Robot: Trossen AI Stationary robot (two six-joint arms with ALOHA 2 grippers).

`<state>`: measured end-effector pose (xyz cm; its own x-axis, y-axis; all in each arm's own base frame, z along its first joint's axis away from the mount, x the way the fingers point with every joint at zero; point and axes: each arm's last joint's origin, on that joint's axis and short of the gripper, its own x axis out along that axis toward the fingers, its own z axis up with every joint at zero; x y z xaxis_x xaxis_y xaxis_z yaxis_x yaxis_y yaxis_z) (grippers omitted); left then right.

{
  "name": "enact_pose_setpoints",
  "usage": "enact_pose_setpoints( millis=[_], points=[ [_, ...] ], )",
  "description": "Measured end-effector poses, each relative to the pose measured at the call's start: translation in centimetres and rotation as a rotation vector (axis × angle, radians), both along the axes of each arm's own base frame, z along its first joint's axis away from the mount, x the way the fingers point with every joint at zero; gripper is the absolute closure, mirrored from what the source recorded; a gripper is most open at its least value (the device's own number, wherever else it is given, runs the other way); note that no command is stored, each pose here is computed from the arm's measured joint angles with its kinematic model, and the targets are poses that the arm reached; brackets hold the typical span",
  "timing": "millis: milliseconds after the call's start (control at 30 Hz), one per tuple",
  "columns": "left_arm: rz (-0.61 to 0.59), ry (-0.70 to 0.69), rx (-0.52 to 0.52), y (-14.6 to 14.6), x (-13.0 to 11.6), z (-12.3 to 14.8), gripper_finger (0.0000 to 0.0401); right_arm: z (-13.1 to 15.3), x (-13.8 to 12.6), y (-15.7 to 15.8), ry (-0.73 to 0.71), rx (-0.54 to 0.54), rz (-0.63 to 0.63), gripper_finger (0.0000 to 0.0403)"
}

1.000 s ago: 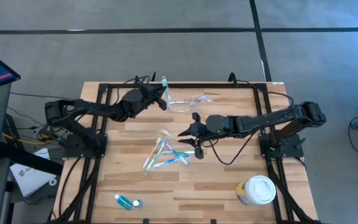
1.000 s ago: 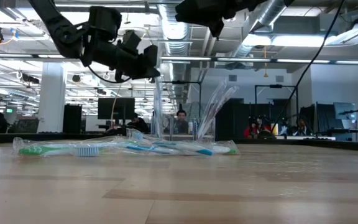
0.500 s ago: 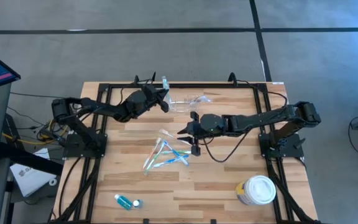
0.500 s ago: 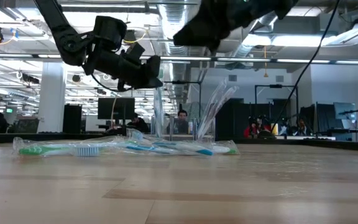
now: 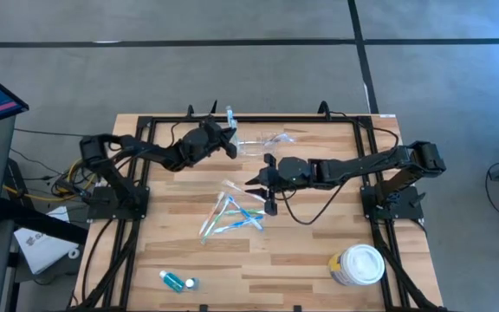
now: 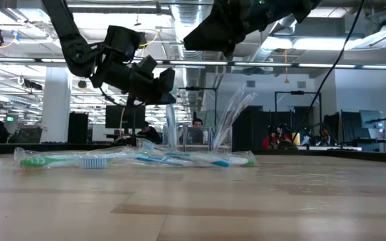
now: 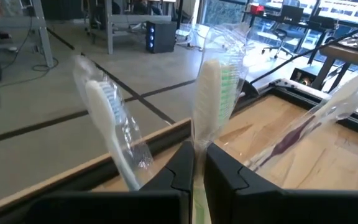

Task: Pick & Place toothbrushing station
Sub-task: Put the green toothbrush into the transparent organizer

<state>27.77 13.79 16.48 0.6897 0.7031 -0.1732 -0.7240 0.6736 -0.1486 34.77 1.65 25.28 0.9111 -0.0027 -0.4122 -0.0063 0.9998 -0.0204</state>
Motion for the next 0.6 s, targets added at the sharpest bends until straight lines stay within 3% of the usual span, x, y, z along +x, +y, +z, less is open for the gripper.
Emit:
enact_pose_setpoints(
  millis=[600],
  points=[
    [0.011,0.013,-0.012,0.02,-0.03,-0.25,0.0378,0.01,0.00,0.00,-0.001,0.000,0.000,0.0307]
  ],
)
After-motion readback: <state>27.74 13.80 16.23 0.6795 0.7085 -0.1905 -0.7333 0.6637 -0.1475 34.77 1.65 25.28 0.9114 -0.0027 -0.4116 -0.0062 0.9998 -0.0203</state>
